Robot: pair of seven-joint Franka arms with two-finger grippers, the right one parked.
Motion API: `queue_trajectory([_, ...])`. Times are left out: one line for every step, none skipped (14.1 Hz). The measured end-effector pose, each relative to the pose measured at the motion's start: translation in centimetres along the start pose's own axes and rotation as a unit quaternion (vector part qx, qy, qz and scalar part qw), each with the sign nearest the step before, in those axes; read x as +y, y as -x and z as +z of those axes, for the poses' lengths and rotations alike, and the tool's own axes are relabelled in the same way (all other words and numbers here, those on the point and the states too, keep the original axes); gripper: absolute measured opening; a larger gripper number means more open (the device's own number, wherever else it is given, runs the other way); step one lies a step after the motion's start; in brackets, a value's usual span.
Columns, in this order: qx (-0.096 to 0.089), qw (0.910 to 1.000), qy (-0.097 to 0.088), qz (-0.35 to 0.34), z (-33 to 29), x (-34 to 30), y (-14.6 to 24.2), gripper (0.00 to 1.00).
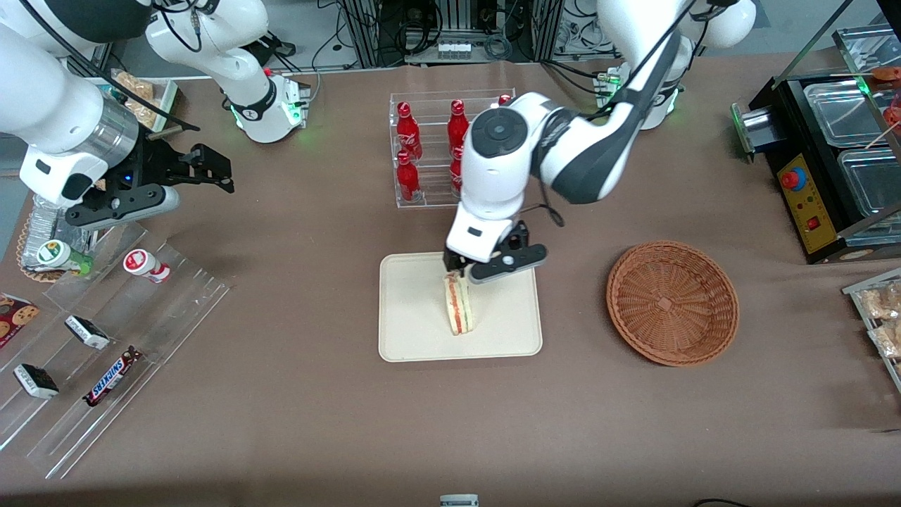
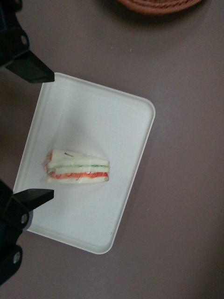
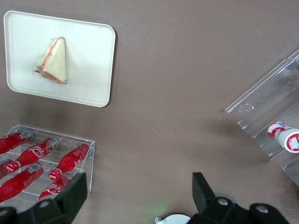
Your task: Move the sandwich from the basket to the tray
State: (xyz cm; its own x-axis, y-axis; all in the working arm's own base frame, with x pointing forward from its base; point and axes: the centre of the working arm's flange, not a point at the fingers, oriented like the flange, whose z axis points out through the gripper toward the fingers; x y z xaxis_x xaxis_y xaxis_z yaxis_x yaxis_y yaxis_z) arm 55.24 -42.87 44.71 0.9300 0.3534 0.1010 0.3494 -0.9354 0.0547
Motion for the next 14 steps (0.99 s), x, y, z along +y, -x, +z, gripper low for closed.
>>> queue_trajectory([-0.003, 1.0000, -0.009, 0.002, -0.5, -1.7, -1.9, 1.00])
queue_trajectory([-0.010, 0.9998, -0.017, 0.005, -0.8, -3.5, -3.9, 1.00])
queue_trajectory([-0.021, 0.9995, -0.022, 0.007, -1.1, -5.5, -5.7, 1.00])
queue_trajectory([-0.035, 0.9990, -0.024, 0.012, -1.5, -7.6, -7.5, 1.00])
queue_trajectory([-0.048, 0.9983, -0.026, 0.022, -1.9, -10.1, -9.2, 1.00])
queue_trajectory([-0.059, 0.9973, -0.027, 0.034, -2.4, -12.5, -10.6, 1.00])
queue_trajectory([-0.067, 0.9963, -0.030, 0.044, -3.0, -14.9, -11.6, 1.00])
queue_trajectory([-0.072, 0.9954, -0.033, 0.054, -3.5, -17.3, -12.3, 1.00])
queue_trajectory([-0.075, 0.9945, -0.033, 0.065, -4.2, -19.6, -12.9, 1.00])
queue_trajectory([-0.078, 0.9935, -0.034, 0.076, -4.8, -22.1, -13.6, 1.00])
queue_trajectory([-0.086, 0.9916, -0.036, 0.090, -5.4, -24.8, -14.2, 1.00])
queue_trajectory([-0.096, 0.9893, -0.038, 0.103, -6.0, -27.5, -14.8, 1.00])
queue_trajectory([-0.106, 0.9870, -0.039, 0.114, -6.7, -30.3, -15.5, 1.00])
queue_trajectory([-0.112, 0.9851, -0.037, 0.125, -7.6, -32.8, -16.1, 1.00])
